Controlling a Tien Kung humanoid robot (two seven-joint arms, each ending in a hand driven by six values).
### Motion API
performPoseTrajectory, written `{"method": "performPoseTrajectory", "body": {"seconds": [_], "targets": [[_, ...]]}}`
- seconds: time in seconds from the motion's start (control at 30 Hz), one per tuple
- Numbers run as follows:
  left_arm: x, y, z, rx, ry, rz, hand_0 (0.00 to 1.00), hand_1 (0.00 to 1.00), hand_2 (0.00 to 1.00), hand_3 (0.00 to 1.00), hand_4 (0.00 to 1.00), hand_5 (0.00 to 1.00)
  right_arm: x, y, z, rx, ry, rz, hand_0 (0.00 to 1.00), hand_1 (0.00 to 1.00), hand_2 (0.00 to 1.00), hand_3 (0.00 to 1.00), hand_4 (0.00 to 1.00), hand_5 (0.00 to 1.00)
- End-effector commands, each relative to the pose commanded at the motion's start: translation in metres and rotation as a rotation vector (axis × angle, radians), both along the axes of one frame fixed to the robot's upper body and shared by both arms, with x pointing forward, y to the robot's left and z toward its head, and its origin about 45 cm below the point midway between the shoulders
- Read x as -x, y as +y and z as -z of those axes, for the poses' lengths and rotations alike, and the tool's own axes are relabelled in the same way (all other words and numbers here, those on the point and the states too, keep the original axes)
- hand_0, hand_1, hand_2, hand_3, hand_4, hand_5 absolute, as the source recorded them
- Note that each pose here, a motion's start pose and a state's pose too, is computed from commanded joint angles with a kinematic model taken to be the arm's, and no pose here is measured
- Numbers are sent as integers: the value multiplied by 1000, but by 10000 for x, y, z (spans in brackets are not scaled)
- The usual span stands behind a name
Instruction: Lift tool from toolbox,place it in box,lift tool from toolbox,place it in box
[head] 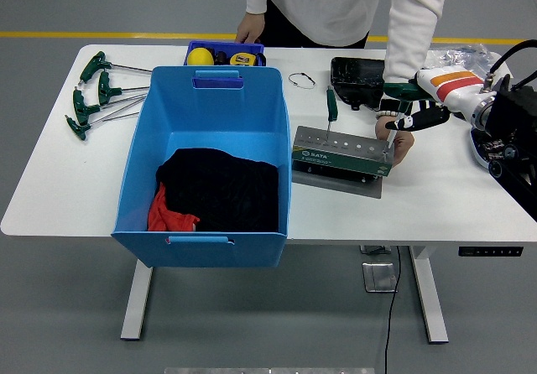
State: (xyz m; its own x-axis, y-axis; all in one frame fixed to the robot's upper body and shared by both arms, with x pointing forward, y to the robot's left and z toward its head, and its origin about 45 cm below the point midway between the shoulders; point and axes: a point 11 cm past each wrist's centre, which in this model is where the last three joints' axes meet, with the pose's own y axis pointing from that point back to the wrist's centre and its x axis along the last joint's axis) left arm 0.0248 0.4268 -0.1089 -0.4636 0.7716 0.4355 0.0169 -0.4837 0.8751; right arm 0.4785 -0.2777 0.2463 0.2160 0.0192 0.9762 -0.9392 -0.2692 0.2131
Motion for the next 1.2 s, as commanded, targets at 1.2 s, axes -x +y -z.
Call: {"method": "performPoseTrajectory", "body": {"seconds": [1.2], "targets": [[-19,-3,0,2,0,5,510,475,526,757,826,766,-81,21,95,-8,-37,134,2,2,42,66,998,848]]}}
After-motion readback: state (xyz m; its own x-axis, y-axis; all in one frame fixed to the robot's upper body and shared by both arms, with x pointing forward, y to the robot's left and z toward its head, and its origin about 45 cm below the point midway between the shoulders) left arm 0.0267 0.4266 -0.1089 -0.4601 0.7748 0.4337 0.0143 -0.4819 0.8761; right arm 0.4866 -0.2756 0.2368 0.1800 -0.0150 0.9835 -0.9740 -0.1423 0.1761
